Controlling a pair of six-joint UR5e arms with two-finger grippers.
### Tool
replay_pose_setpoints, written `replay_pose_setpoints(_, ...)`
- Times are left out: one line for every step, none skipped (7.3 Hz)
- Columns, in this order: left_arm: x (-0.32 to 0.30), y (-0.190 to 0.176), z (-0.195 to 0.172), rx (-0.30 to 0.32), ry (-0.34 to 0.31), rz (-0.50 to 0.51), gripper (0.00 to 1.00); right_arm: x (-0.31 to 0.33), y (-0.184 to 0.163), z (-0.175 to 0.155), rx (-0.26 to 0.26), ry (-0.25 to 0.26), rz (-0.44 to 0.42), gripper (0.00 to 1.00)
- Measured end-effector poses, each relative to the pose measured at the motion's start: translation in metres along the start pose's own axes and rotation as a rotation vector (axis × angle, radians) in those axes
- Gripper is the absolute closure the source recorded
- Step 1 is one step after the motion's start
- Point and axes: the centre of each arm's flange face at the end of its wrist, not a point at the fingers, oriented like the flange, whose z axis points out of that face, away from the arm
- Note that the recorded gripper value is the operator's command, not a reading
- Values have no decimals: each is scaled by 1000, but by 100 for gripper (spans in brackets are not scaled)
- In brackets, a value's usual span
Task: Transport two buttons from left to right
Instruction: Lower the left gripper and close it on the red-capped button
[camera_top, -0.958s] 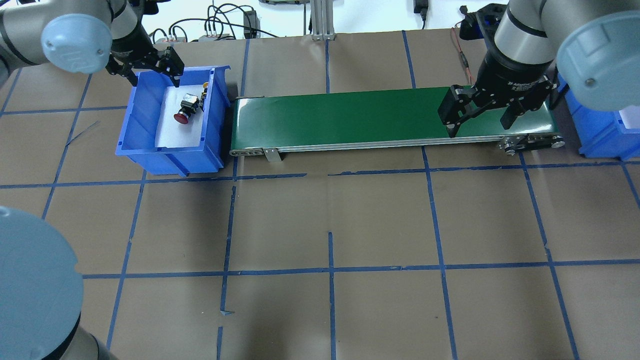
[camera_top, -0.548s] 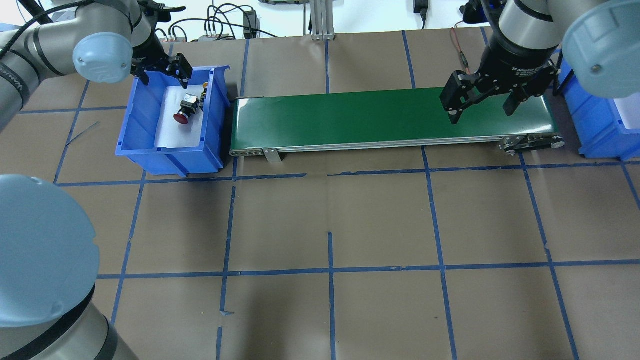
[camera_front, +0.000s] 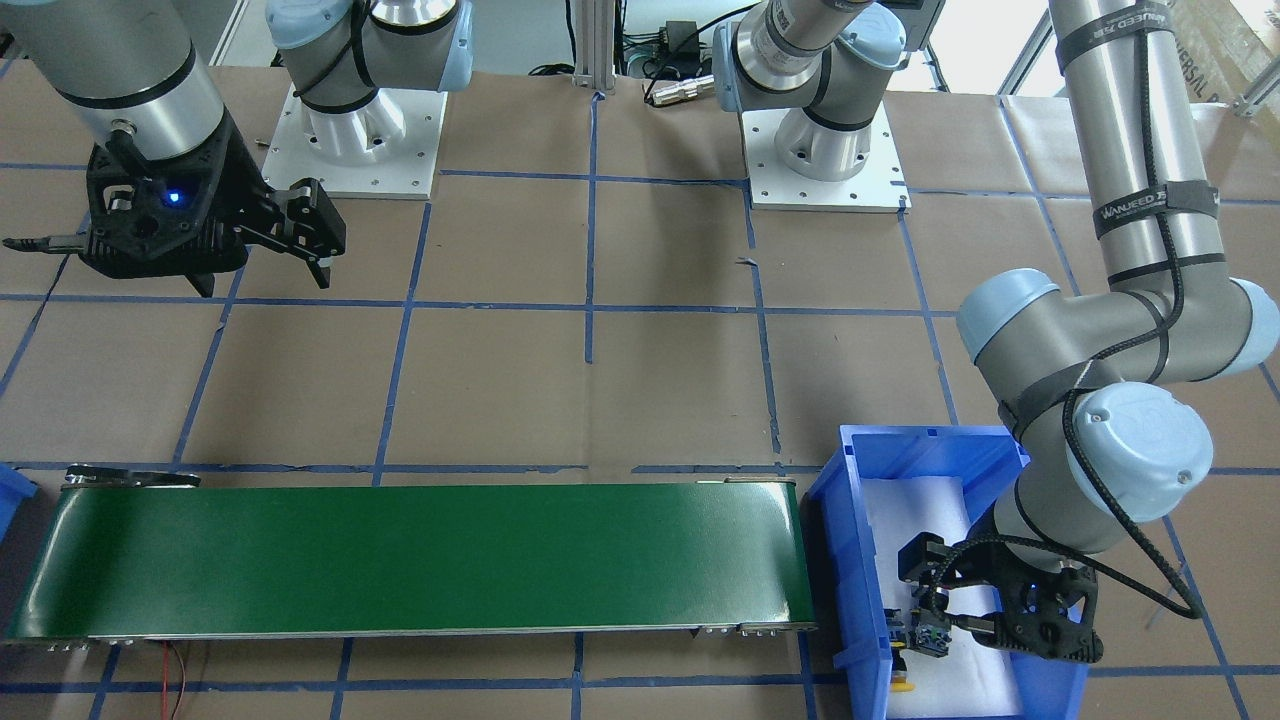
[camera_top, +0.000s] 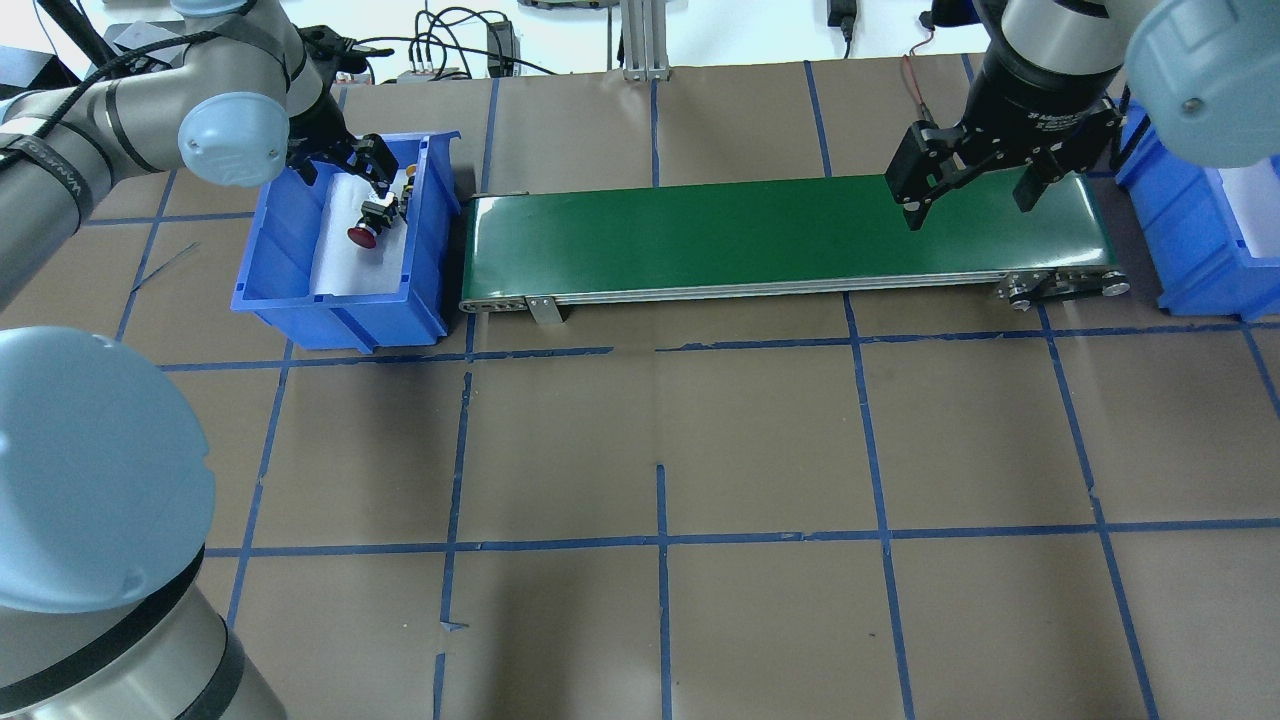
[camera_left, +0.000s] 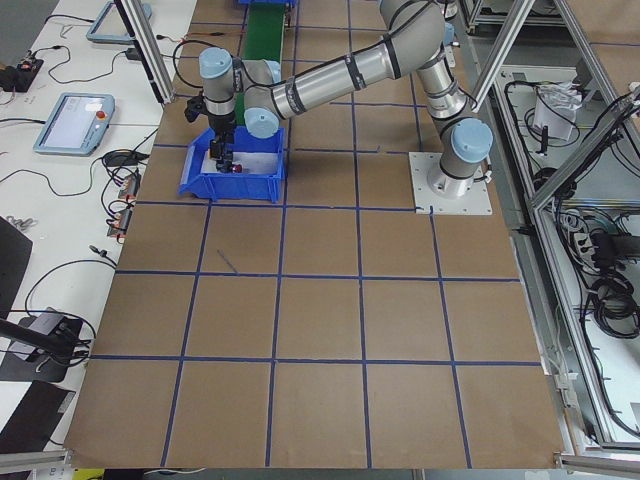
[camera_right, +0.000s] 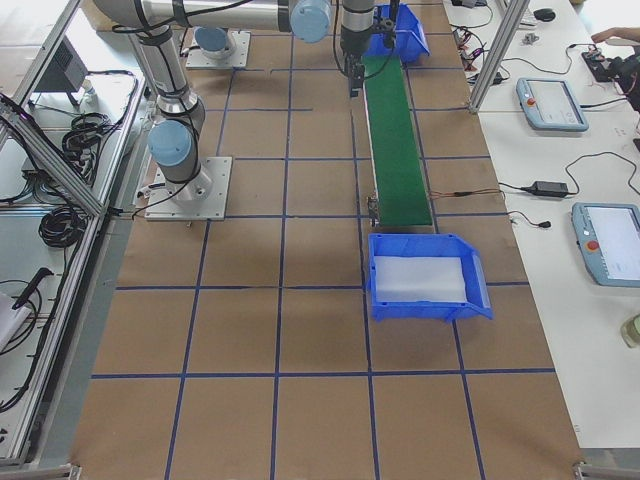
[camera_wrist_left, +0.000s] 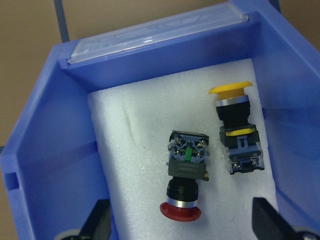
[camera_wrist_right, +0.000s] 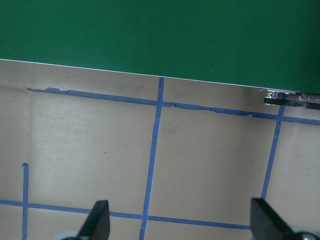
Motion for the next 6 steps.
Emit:
replay_pose_setpoints(-1,0,3,-5,3,1,0,0,0,0,0,0,0,0)
replay_pose_setpoints(-1,0,11,-14,7,1,0,0,0,0,-1,0,1,0)
replay_pose_setpoints(-1,-1,19,-24,11,-2,0,0,0,0,-1,1,0,0)
replay_pose_setpoints(-1,-2,27,-34,12,-4,0,0,0,0,-1,1,1,0)
replay_pose_setpoints(-1,-3,36,-47,14,-2,0,0,1,0,-2,0,1,0)
replay_pose_setpoints(-1,-3,42,-55,15,-1,0,0,1,1,-2,0,1,0)
